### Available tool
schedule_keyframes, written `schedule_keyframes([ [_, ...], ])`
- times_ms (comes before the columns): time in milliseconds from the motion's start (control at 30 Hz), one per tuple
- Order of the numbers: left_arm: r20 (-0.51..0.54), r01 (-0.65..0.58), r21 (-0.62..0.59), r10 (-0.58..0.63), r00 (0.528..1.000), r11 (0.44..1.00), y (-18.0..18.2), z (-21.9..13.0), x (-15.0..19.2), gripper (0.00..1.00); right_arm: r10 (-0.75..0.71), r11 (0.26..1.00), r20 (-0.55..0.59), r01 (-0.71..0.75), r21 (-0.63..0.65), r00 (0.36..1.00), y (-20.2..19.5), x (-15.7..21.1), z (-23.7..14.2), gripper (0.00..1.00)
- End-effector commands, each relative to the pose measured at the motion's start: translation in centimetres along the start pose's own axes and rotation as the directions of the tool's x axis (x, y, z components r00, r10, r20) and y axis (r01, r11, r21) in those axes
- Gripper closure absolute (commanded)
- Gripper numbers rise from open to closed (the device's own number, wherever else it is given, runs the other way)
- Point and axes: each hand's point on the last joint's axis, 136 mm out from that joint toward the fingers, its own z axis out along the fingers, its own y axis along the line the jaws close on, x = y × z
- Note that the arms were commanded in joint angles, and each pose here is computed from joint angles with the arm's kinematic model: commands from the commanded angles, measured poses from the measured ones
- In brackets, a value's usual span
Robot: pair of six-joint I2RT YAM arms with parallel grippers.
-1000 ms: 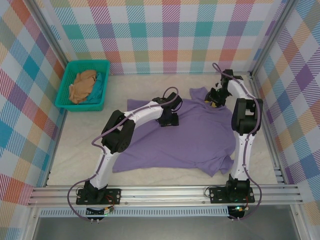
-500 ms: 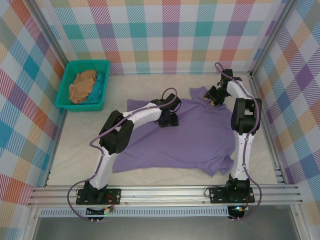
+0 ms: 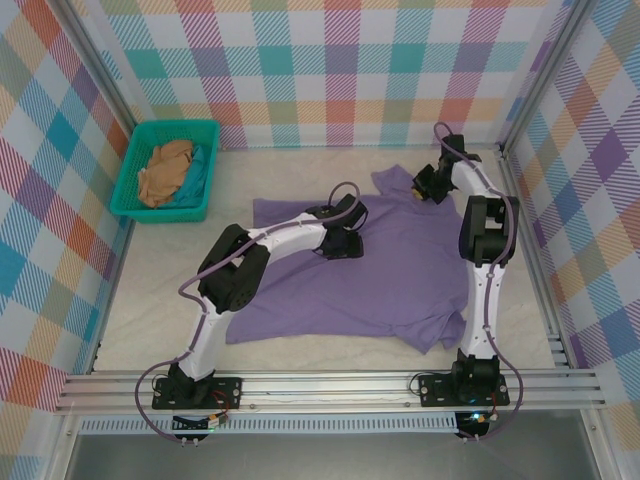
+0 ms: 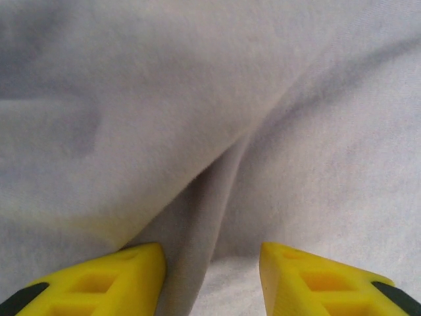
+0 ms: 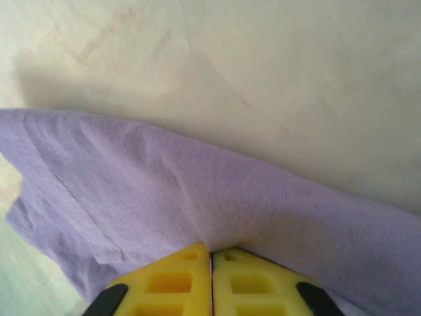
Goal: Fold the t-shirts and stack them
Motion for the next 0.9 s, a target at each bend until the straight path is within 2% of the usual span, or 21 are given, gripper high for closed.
schedule_keyframes([
  [0, -0.226, -0.003, -0.131, -0.027, 0.974, 0.991, 4.1, 3.3, 8.0, 0.55, 0.009, 1.0, 0.045, -0.008, -0.007, 0.999, 1.3, -1.6, -0.5, 0.95],
  [233, -0.266, 0.001, -0.194, -0.054, 0.963, 0.981, 6.3, 2.5, 10.2, 0.55, 0.031, 0.998, 0.128, -0.023, -0.065, 0.991, 3.1, -5.3, -2.6, 0.99],
  [400, -0.288, -0.003, -0.248, -0.071, 0.955, 0.969, 8.5, 1.6, 12.0, 0.55, 0.089, 0.993, 0.208, -0.071, -0.093, 0.974, 2.6, -8.7, -4.5, 0.99],
  [467, -0.292, -0.007, -0.26, -0.072, 0.954, 0.965, 9.2, 1.5, 12.5, 0.56, 0.116, 0.991, 0.235, -0.096, -0.094, 0.965, 2.0, -9.8, -4.9, 0.93],
  [533, -0.292, -0.01, -0.263, -0.069, 0.954, 0.965, 9.4, 1.6, 12.7, 0.56, 0.153, 0.987, 0.249, -0.135, -0.087, 0.956, 0.9, -10.6, -5.1, 0.79],
  [600, -0.293, -0.013, -0.262, -0.067, 0.954, 0.965, 9.3, 1.8, 12.5, 0.56, 0.179, 0.983, 0.246, -0.161, -0.09, 0.953, 0.0, -11.1, -4.8, 0.71],
  [767, -0.276, -0.043, -0.252, -0.029, 0.961, 0.967, 8.4, 1.4, 11.2, 0.56, 0.143, 0.987, 0.227, -0.122, -0.103, 0.963, 0.0, -10.7, -4.9, 0.66],
  [867, -0.246, -0.061, -0.227, 0.004, 0.969, 0.972, 7.1, 0.4, 9.6, 0.51, 0.086, 0.99, 0.204, -0.061, -0.127, 0.975, 0.5, -9.4, -5.4, 0.67],
])
